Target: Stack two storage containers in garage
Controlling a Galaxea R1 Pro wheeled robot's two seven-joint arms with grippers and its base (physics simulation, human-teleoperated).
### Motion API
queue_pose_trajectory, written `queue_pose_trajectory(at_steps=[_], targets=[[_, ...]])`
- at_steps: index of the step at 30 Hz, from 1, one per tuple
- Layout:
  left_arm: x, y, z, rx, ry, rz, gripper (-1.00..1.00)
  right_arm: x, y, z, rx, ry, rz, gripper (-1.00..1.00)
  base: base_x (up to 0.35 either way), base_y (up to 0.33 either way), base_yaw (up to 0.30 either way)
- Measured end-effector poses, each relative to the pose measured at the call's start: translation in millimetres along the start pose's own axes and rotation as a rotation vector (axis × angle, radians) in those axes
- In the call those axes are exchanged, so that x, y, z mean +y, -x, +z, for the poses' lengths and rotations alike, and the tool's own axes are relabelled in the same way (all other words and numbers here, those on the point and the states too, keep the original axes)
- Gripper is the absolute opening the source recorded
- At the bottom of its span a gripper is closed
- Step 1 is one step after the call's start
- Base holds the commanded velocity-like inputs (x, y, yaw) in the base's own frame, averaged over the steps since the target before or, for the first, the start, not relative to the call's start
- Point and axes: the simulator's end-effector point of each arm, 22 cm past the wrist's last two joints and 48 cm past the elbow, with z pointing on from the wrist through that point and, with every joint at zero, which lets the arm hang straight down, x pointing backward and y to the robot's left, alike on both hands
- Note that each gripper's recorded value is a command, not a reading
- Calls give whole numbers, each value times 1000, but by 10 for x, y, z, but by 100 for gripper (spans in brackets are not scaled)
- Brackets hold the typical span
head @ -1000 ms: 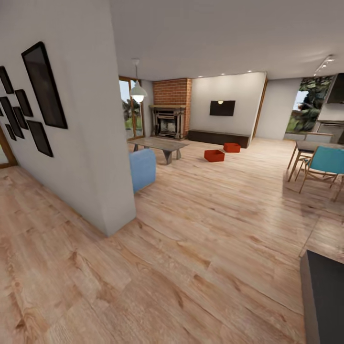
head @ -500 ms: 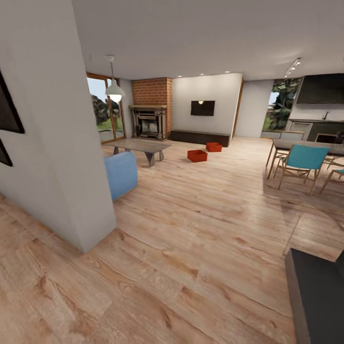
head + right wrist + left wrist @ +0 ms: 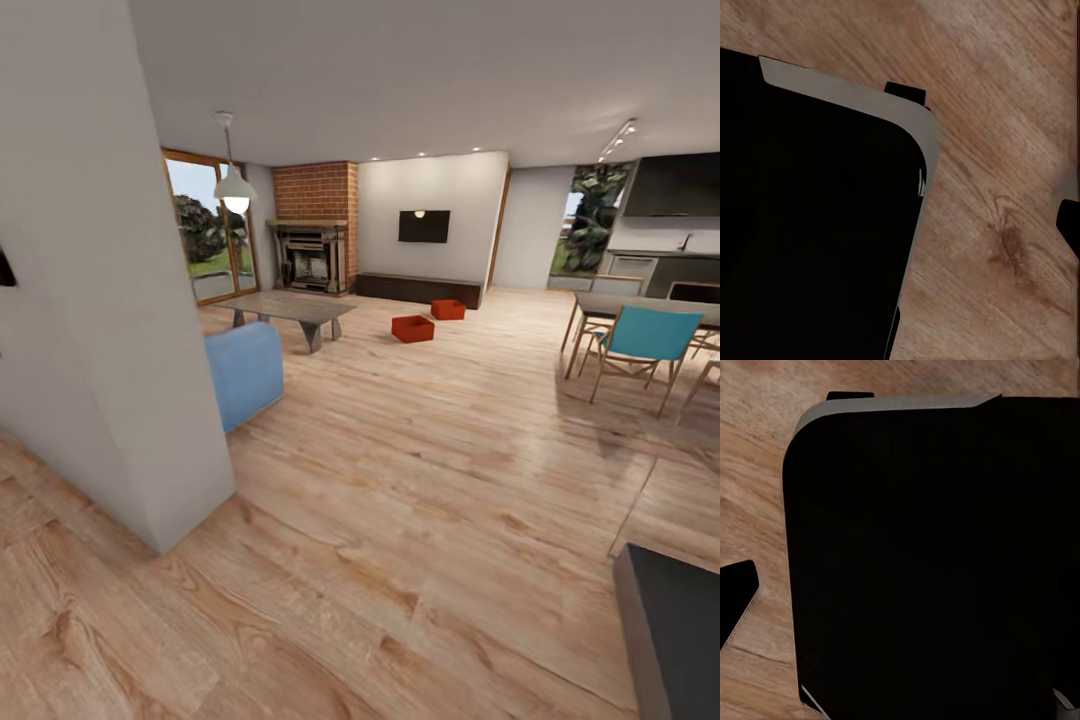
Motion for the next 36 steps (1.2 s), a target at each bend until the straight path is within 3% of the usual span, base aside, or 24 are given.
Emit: queue_pose_trajectory(at_steps=[17,29,36], targets=[[-3,-13,0,6,1,1,100,-1,4,0,-2,0,3,100,321,0,-1],[-8,-17,0,8,-1,2,100,-1,4,0,-2,0,2,100,321,0,-178],[-7,-17,0,8,-1,3,100,0,1,0,0,0,-1,100,321,0,-25]])
